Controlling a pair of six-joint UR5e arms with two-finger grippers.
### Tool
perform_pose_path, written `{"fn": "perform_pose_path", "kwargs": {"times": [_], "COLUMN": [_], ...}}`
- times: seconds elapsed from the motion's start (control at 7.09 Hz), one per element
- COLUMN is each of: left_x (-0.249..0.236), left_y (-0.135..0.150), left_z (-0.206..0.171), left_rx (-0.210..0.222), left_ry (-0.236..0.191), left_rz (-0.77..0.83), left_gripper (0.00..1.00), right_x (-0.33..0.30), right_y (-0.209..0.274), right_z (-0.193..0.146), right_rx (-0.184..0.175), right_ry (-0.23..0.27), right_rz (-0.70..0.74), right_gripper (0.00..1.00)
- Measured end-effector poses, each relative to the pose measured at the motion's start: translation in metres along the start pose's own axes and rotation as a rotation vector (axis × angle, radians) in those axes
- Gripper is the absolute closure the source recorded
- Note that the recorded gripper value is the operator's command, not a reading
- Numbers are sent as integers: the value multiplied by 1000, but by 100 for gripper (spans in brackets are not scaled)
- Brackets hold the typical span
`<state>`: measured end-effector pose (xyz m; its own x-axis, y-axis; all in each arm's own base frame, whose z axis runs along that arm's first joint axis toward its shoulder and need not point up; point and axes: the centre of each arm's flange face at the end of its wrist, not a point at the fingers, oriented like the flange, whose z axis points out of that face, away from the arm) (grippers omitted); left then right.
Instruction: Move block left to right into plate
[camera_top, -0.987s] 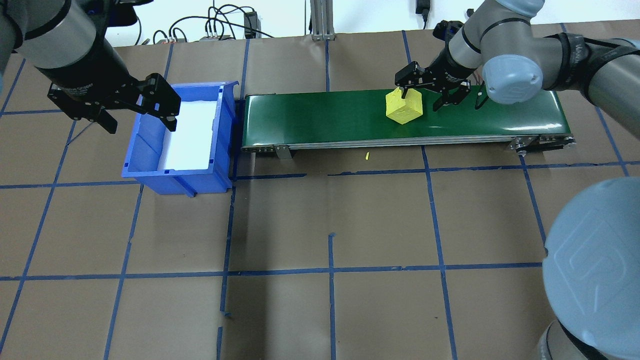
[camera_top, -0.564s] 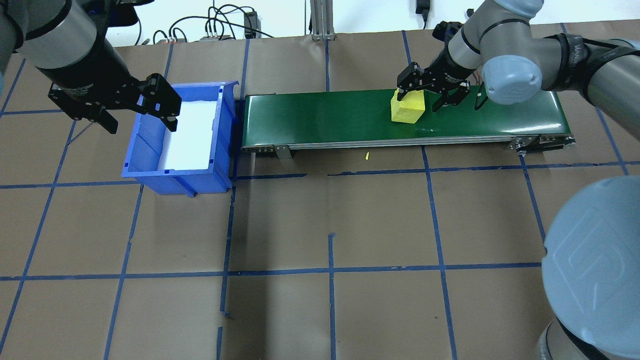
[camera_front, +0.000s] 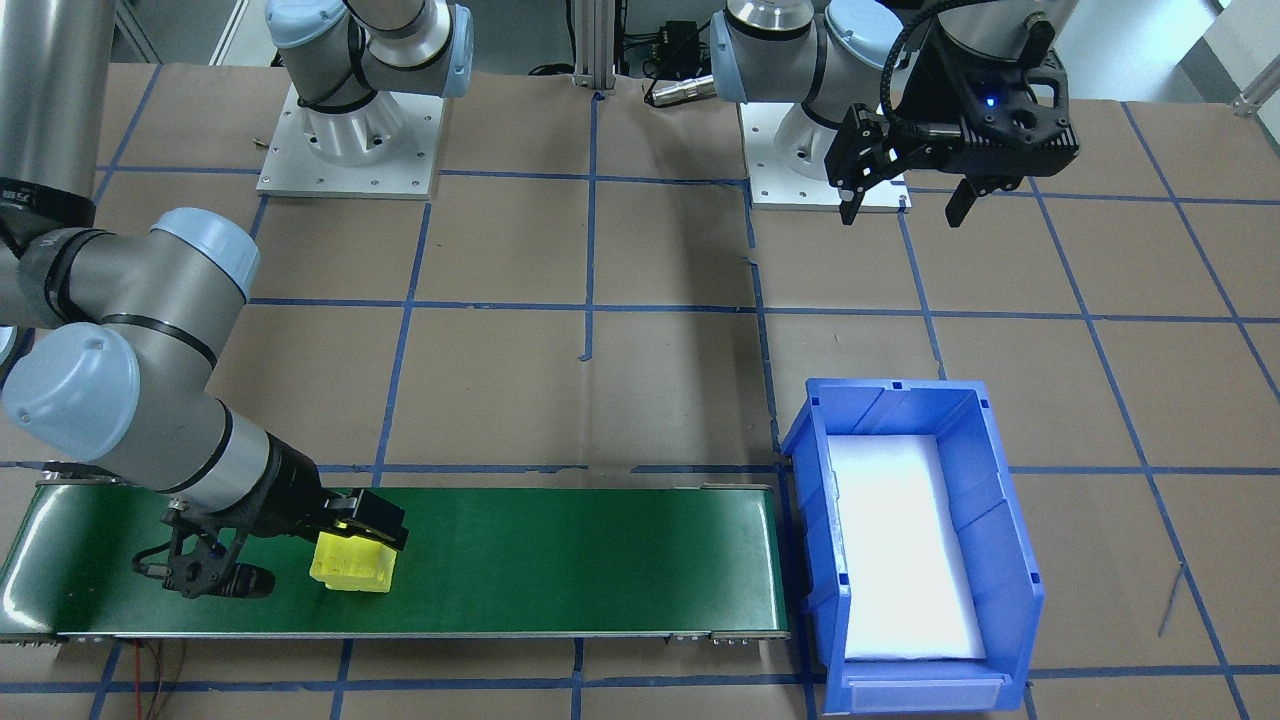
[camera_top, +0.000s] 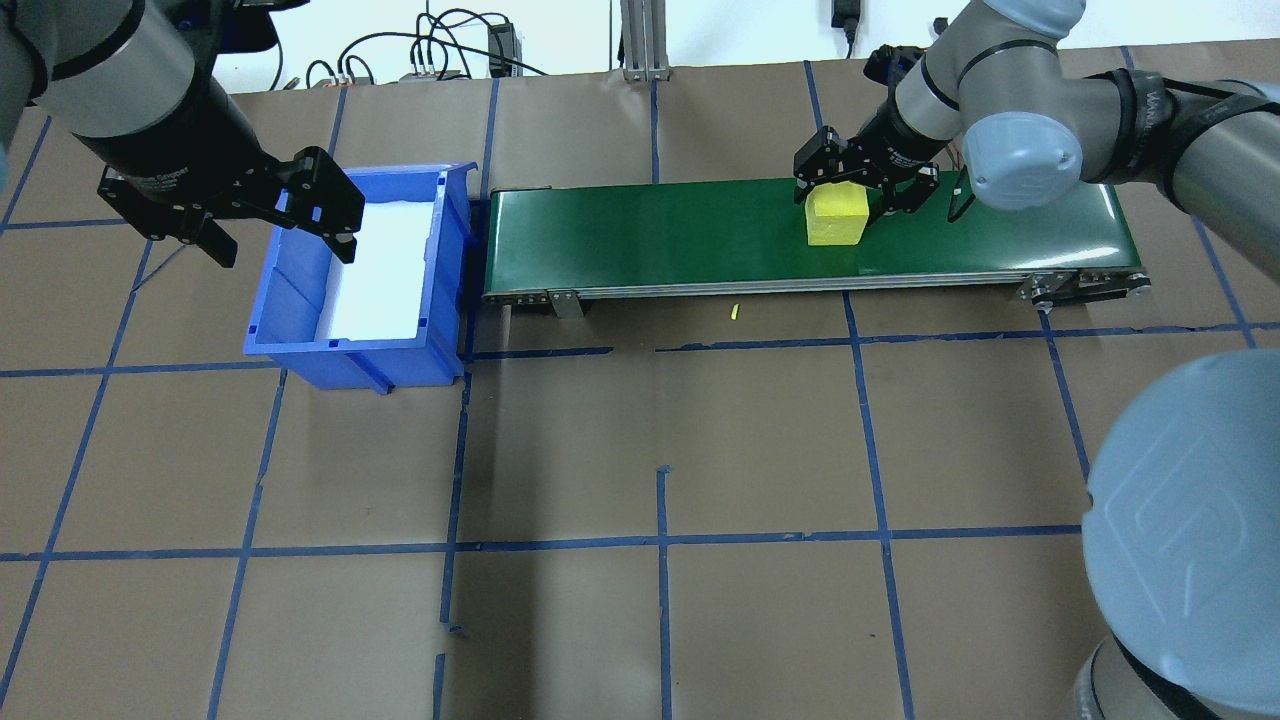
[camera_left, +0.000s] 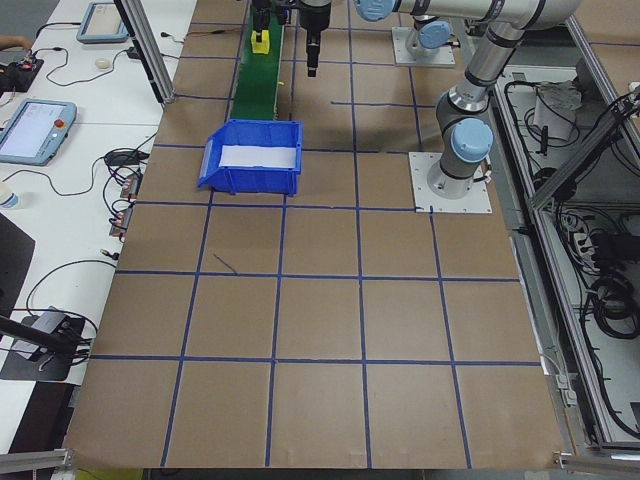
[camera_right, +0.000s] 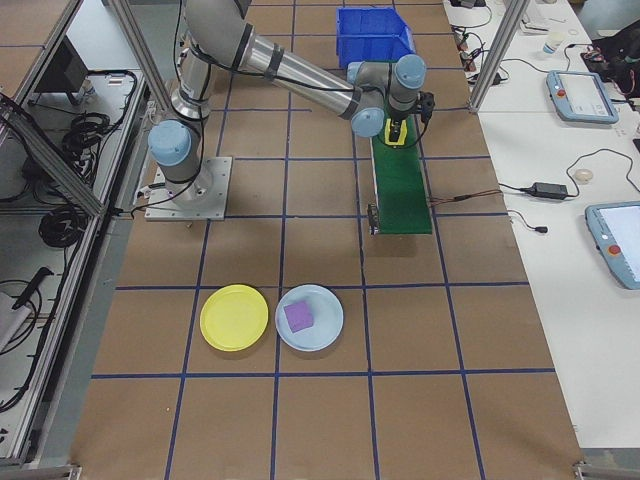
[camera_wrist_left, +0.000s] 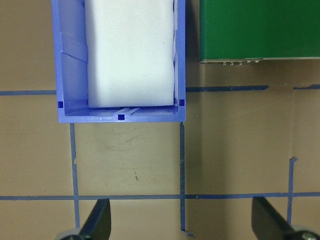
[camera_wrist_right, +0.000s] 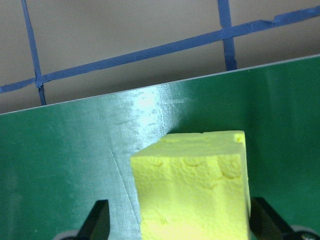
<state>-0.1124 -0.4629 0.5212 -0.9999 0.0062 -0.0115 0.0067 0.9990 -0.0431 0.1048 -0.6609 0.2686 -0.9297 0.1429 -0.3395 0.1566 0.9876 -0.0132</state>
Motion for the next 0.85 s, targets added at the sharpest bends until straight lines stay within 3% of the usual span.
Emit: {"fn": "perform_pose_path", "kwargs": {"times": [0.14, 0.28, 0.56, 0.85], "left_x": [0, 0, -1, -1], "left_y": [0, 0, 0, 0], "left_z": [0, 0, -1, -1], "left_rx": [0, 0, 1, 2], "left_ry": [-1, -2, -2, -3], "left_rz": [0, 0, -2, -1], "left_gripper": [0, 0, 0, 0], "right_x": [1, 6, 22, 66], "right_y": [1, 0, -6, -9], "right_z": [2, 4, -16, -89], "right_rx": [-3, -3, 18, 19], "right_ry": [2, 34, 236, 508], "right_rz": [-8, -42, -177, -396], "right_gripper": [64, 93, 94, 93]}}
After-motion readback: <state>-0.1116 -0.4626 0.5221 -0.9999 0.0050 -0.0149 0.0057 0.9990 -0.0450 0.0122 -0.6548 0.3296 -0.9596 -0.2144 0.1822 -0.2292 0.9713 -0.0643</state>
